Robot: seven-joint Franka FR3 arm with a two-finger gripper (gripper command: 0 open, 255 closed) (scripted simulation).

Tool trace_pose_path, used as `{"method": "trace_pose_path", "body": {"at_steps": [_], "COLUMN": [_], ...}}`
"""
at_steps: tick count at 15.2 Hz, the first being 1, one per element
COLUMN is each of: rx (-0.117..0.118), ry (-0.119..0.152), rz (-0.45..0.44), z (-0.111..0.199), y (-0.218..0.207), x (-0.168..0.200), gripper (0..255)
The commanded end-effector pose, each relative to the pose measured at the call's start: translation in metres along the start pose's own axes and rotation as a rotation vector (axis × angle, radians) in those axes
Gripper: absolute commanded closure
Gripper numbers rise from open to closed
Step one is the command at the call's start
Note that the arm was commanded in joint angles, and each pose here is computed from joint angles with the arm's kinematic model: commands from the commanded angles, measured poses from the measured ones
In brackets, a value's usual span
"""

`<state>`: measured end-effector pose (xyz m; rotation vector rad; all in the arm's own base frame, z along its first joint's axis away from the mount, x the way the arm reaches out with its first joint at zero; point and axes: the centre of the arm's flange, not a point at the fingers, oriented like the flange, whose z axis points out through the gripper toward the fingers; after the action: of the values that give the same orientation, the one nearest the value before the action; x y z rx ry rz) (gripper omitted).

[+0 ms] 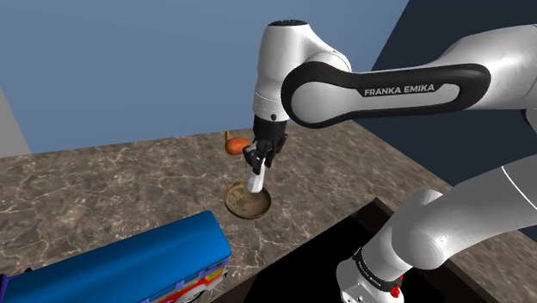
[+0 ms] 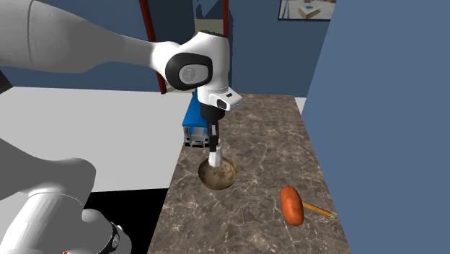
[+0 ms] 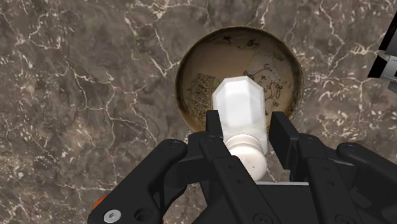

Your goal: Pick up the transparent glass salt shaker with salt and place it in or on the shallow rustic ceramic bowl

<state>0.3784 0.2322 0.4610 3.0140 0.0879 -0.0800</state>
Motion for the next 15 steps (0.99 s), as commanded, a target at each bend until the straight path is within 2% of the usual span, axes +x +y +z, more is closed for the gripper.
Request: {"method": "trace_pose_path", "body": {"at_steps": [1,8,15], "rx": [0.000,0.000,0.000], "ry": [0.001,0.001,0.001], "rz": [0.000,0.000,0.000], "z": [0.011,0.048,0.048], "y": [0.000,-0.005,-0.005], "x": [0.001,0.003,0.003], "gripper": [255,255,255]}}
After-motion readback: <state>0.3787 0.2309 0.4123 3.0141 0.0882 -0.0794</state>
